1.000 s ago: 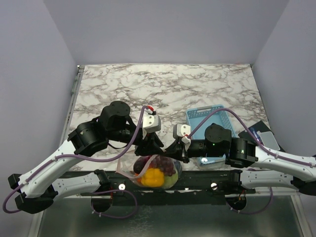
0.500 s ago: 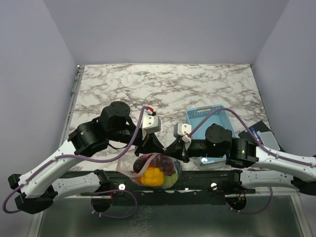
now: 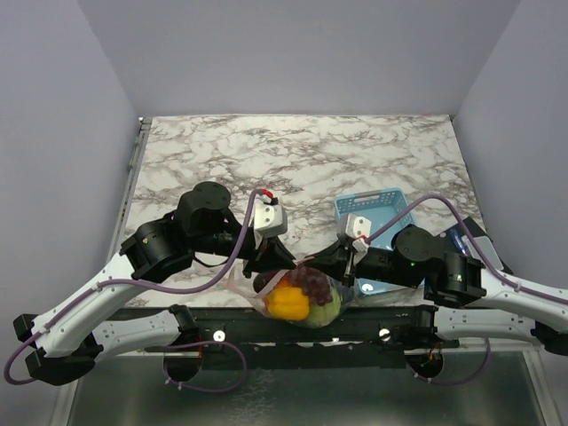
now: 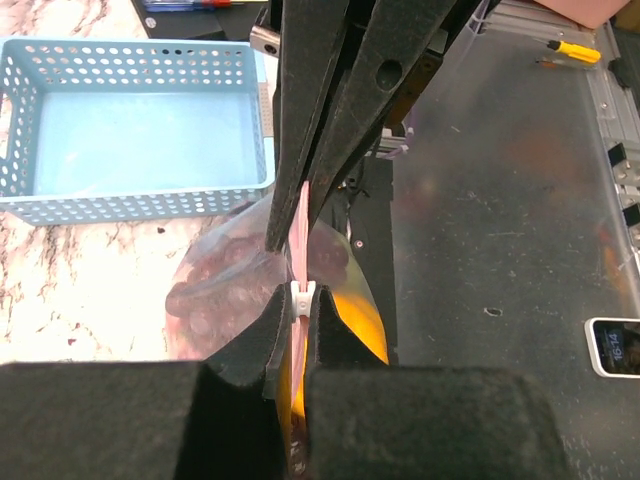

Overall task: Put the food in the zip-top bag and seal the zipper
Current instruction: Zip the zipper food storage bag at the center of the board.

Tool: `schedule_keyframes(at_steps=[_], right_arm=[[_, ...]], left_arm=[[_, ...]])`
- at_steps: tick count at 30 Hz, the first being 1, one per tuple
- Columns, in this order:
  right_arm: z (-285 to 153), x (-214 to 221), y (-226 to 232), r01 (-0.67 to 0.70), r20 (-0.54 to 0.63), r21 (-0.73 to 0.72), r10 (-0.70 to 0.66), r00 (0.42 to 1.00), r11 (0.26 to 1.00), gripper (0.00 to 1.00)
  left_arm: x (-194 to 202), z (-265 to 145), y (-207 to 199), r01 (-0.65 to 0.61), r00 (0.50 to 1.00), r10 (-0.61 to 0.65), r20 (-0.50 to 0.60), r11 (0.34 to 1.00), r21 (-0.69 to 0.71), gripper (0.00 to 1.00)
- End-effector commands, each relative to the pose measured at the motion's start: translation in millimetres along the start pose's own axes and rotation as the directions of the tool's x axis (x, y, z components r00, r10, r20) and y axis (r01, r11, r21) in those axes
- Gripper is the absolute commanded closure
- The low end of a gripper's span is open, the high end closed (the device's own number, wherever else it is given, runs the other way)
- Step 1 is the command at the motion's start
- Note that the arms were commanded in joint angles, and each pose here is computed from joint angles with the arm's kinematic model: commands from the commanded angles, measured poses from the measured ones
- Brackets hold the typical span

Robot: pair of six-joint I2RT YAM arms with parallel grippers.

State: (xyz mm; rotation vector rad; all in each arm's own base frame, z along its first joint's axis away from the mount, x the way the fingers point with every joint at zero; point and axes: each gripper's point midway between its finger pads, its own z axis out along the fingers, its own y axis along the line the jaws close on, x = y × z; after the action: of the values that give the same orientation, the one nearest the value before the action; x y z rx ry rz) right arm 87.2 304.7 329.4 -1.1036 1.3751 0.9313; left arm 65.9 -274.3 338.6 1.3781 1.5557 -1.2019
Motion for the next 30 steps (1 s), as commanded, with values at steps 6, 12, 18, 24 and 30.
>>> schedule_keyframes(at_steps=[6, 12, 18, 24, 30], right_arm=[[-20, -45, -52, 0.047, 0.106, 0.28, -0.079, 0.991, 0.959, 0.99], [-22, -50, -81, 0.072, 0.086, 0.435, -0.121, 0.989, 0.897, 0.99], [-20, -58, -100, 0.098, 0.084, 0.538, -0.169, 0.982, 0.837, 0.99], [-20, -66, -116, 0.098, 0.099, 0.627, -0.203, 0.974, 0.773, 0.99], [-24, -68, -134, 0.093, 0.088, 0.728, -0.227, 0.97, 0.679, 0.99]], left_arm=[[15, -16, 4, 0.038, 0.997, -0.044, -0.065, 0.995, -0.091, 1.0], [17, -26, 9, 0.046, 0.997, -0.056, -0.059, 0.986, -0.162, 1.0], [20, -34, 13, 0.065, 0.995, -0.08, -0.062, 0.974, -0.217, 1.0], [17, -43, 12, 0.081, 0.995, -0.092, -0.033, 0.964, -0.252, 1.0], [14, -53, 12, 0.116, 0.993, -0.121, 0.002, 0.948, -0.295, 1.0]])
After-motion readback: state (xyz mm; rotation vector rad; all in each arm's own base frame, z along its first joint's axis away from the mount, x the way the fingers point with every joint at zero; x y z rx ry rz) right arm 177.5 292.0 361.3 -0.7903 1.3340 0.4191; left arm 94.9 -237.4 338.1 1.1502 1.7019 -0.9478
